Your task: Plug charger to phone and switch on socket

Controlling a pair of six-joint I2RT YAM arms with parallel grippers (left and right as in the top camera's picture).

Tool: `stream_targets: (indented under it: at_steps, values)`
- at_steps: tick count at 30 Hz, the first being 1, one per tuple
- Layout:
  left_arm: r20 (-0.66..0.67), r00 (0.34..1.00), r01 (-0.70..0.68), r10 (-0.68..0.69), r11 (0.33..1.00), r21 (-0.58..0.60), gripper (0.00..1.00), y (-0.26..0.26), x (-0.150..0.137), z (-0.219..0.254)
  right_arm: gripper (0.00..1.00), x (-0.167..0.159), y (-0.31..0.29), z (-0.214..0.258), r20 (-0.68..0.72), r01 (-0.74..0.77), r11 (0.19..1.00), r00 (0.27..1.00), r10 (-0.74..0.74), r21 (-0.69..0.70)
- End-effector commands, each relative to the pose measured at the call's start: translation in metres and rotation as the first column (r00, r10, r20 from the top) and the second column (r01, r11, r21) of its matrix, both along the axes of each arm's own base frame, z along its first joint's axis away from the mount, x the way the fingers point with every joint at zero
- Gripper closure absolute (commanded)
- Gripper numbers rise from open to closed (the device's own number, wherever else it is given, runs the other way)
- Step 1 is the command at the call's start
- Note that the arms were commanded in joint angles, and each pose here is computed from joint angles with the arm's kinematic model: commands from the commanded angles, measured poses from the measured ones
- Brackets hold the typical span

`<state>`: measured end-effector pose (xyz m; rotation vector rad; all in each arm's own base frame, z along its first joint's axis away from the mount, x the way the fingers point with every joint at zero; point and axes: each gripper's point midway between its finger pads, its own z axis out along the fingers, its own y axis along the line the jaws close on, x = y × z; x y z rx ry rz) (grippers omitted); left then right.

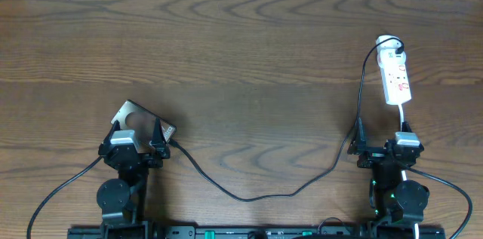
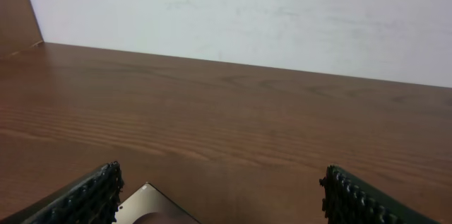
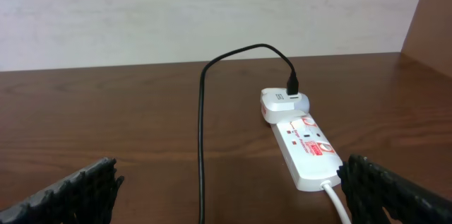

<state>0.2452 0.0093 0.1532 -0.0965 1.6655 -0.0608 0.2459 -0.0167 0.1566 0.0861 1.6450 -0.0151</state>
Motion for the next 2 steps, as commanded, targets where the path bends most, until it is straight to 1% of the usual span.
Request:
stream_targets:
  at_steps: [1, 2]
  values:
    - [-0.047, 0.999, 0.021, -0.020, 1.000, 0.006, 0.11, -0.0030, -0.0012, -0.0140, 0.01, -0.0005, -0.0022, -0.0002, 0.000, 0.010, 1.000, 1.000, -0.010, -0.009]
    - [-0.047, 0.999, 0.021, -0.020, 1.000, 0.006, 0.11, -0.0030, -0.0012, -0.0140, 0.01, -0.0005, -0.0022, -0.0001, 0.001, 0.010, 1.000, 1.000, -0.010, -0.009]
